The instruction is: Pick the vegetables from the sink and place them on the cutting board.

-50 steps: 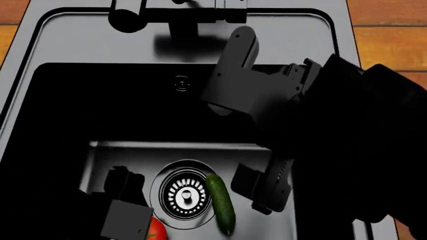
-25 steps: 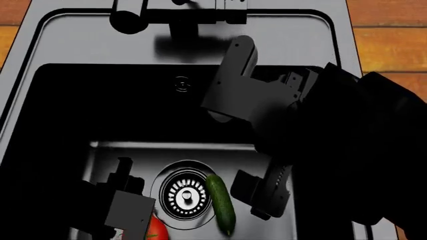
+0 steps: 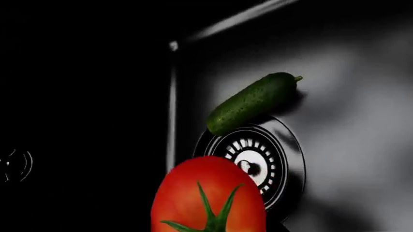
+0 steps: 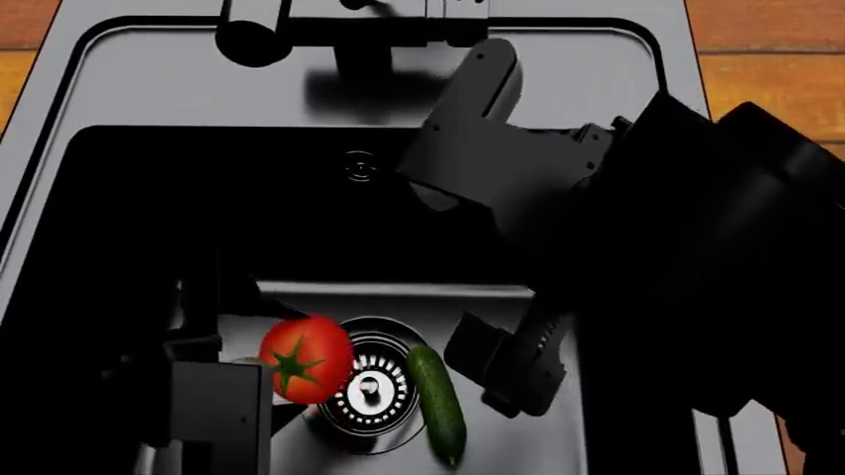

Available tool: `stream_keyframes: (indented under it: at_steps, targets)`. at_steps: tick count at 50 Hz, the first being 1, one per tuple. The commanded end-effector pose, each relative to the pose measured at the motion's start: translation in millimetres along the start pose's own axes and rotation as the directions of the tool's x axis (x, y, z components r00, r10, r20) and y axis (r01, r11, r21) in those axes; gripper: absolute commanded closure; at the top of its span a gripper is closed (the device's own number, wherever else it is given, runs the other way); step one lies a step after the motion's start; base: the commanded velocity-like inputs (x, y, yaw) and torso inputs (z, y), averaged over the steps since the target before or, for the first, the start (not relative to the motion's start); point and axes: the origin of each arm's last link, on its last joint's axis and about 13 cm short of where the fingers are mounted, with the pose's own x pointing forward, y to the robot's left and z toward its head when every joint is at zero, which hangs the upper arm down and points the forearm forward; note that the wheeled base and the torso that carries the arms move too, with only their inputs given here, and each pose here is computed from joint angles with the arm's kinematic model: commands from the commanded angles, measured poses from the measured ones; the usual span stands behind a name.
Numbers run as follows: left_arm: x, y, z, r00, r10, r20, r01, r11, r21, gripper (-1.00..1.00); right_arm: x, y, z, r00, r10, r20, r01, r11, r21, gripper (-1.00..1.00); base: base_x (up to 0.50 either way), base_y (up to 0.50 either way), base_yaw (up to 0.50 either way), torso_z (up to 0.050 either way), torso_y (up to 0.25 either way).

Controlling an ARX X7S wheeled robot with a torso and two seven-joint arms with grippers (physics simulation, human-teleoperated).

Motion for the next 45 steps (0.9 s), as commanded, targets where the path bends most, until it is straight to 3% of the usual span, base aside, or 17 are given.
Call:
stream_keyframes:
  at_steps: [1,4,8,12,15,18,20,26,28,38,41,45]
  targets:
    - [-31,2.5,10,0.981,0.184,0.060,-0.183,0.983,-0.026,1.00,-10,-1.6,16,0.998,0.022,0.056,-0.026,0.996,0.084,-1.00,0.00,0.00,0.00,0.000,0.000]
    - [-42,14.7,11,0.959,0.280,0.051,-0.279,0.960,-0.023,1.00,-9,-1.4,21,0.996,0.057,0.061,-0.064,0.990,0.123,-1.00,0.00,0.00,0.00,0.000,0.000]
    - [-52,28.0,11,0.918,0.394,0.029,-0.393,0.919,-0.035,1.00,-3,6.5,27,0.997,0.067,-0.027,-0.063,0.992,0.111,-1.00,0.00,0.00,0.00,0.000,0.000]
    - [-53,20.3,10,0.916,0.401,0.002,-0.401,0.916,-0.028,1.00,7,14.5,28,0.987,0.093,-0.128,-0.066,0.978,0.200,-1.00,0.00,0.00,0.00,0.000,0.000]
    - [-55,17.3,13,0.904,0.427,-0.001,-0.427,0.903,-0.046,1.00,13,17.5,32,0.983,0.128,-0.133,-0.084,0.953,0.291,-1.00,0.00,0.00,0.00,0.000,0.000]
    - [-62,17.5,12,0.884,0.468,-0.010,-0.468,0.881,-0.066,1.00,18,17.9,37,0.980,0.132,-0.148,-0.078,0.942,0.325,-1.00,0.00,0.00,0.00,0.000,0.000]
    - [-69,16.1,13,0.871,0.491,-0.011,-0.490,0.869,-0.070,1.00,21,14.4,41,0.982,0.132,-0.137,-0.068,0.917,0.393,-1.00,0.00,0.00,0.00,0.000,0.000]
    - [-80,14.2,14,0.833,0.554,-0.013,-0.552,0.828,-0.096,1.00,32,13.5,55,0.982,0.156,-0.110,-0.084,0.871,0.485,-1.00,0.00,0.00,0.00,0.000,0.000]
    - [-78,11.1,13,0.821,0.570,-0.018,-0.569,0.817,-0.093,1.00,39,14.4,55,0.983,0.129,-0.127,-0.060,0.893,0.445,-1.00,0.00,0.00,0.00,0.000,0.000]
    - [-85,6.3,15,0.774,0.632,-0.035,-0.630,0.765,-0.132,1.00,68,17.5,53,0.987,0.117,-0.106,-0.037,0.822,0.568,-1.00,0.00,0.00,0.00,0.000,0.000]
    - [-86,3.8,17,0.772,0.636,-0.027,-0.632,0.762,-0.140,1.00,75,20.1,54,0.985,0.149,-0.087,-0.064,0.782,0.621,-1.00,0.00,0.00,0.00,0.000,0.000]
    - [-85,0.8,16,0.765,0.643,-0.031,-0.640,0.755,-0.144,1.00,83,21.2,52,0.982,0.131,-0.139,-0.021,0.796,0.604,-1.00,0.00,0.00,0.00,0.000,0.000]
